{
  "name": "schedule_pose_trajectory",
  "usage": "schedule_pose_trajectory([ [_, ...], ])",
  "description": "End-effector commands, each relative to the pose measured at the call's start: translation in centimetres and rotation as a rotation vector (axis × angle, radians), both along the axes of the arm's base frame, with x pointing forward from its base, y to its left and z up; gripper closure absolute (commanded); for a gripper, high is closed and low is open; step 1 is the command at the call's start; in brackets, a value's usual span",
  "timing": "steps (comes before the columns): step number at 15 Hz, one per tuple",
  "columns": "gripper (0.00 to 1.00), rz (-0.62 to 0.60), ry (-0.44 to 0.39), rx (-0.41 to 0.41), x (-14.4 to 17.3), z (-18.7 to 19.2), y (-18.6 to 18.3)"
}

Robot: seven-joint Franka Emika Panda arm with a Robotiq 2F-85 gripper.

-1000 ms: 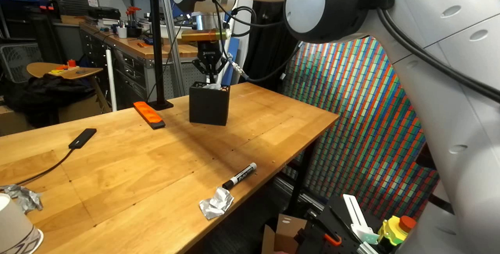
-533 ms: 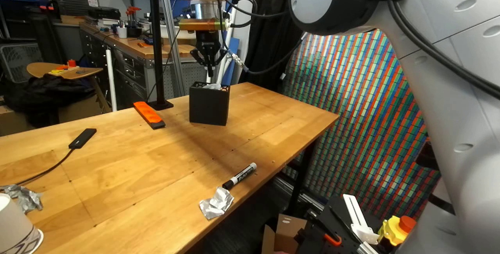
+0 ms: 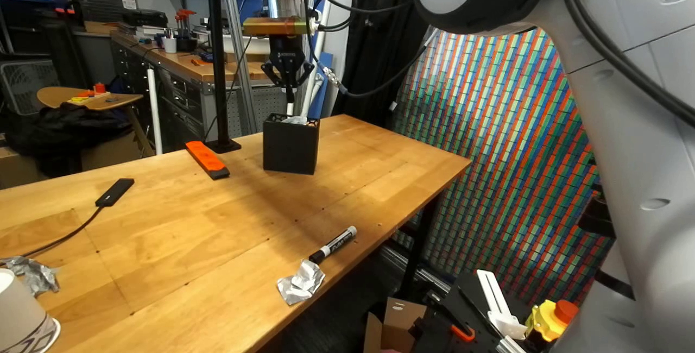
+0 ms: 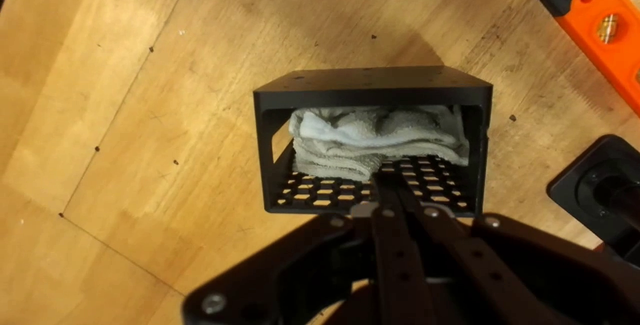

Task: Pick up the cloth from the table and put it in the box

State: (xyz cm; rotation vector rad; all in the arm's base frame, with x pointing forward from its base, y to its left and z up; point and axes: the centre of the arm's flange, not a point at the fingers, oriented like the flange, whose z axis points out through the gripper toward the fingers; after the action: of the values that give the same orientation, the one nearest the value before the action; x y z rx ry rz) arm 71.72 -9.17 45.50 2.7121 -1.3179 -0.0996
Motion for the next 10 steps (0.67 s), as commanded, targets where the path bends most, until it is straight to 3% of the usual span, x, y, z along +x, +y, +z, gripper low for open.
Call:
schedule_pose_trajectory([
  [1,0.97,-0.005,0.004,0.004,-1.5,-1.0,0.9],
  [6,0.96,0.010,-0.026,-0.008,-0.7,-5.7,0.9],
  [10,0.96,0.016,-0.019,-0.039,1.1,-12.7,0.2],
])
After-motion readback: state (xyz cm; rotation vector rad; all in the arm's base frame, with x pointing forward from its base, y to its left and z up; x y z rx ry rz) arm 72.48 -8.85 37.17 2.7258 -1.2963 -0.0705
